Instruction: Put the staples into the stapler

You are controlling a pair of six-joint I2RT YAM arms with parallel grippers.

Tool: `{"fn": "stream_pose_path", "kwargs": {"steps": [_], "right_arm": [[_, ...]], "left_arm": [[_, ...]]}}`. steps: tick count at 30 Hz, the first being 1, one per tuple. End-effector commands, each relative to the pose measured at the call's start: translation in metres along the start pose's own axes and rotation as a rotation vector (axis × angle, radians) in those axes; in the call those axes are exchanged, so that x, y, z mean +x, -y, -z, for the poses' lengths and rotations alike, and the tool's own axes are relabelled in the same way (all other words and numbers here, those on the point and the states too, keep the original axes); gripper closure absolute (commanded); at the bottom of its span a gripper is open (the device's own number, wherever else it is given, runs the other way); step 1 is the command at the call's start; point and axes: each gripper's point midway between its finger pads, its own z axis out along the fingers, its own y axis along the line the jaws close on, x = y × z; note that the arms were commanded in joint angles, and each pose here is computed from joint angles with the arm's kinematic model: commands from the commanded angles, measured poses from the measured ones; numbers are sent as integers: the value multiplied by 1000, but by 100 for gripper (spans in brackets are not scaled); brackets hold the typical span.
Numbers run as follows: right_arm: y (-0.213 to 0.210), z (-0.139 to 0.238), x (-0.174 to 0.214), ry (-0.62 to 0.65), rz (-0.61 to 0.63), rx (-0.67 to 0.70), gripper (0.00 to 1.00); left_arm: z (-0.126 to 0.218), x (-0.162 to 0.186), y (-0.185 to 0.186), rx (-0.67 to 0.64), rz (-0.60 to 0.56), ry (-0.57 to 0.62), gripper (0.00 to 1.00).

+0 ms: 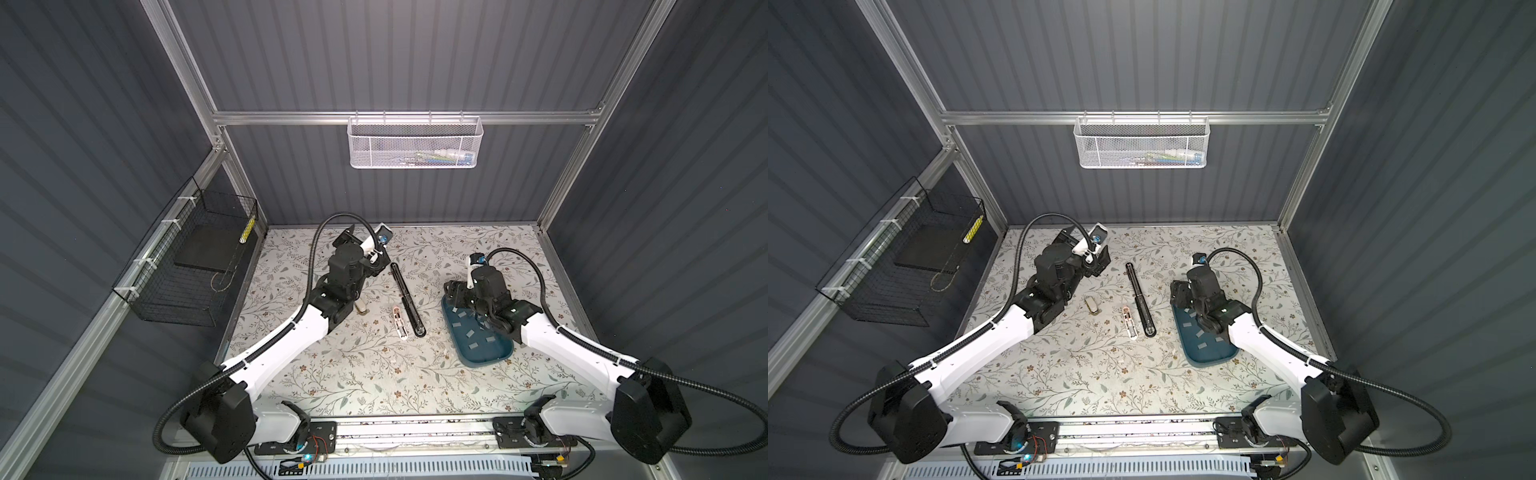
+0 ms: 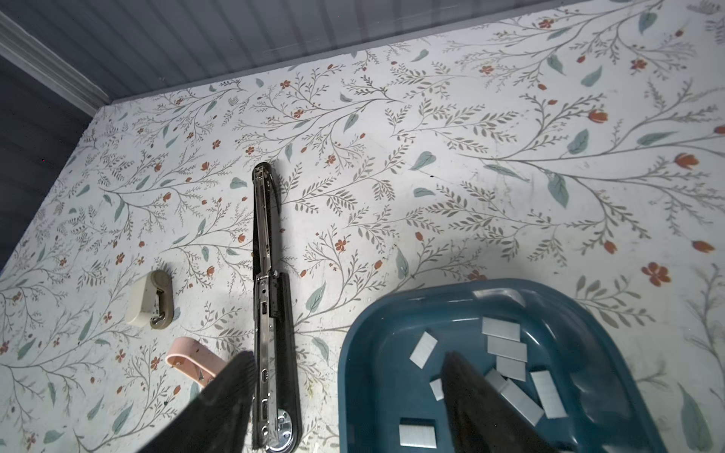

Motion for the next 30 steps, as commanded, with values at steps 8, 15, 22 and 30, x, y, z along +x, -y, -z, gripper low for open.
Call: {"fn": "stream_pose_path", "kwargs": {"steps": [8,15,22,30], "right_arm": [[-2,4,-5,5,-80,-62,19],[1,3,-3,-3,-102,-70,16],[4,4,-2,1,-104,-66,15],[2,0,0,-26,-118,-85,14]], "left_arm": [[32,121,86,650,-944,-268,15],[63,147,114,792,-1210,-108,23],[64,184,129,940,-1381,-186,30],[50,216,149,1064,-1503,-297,30]]}}
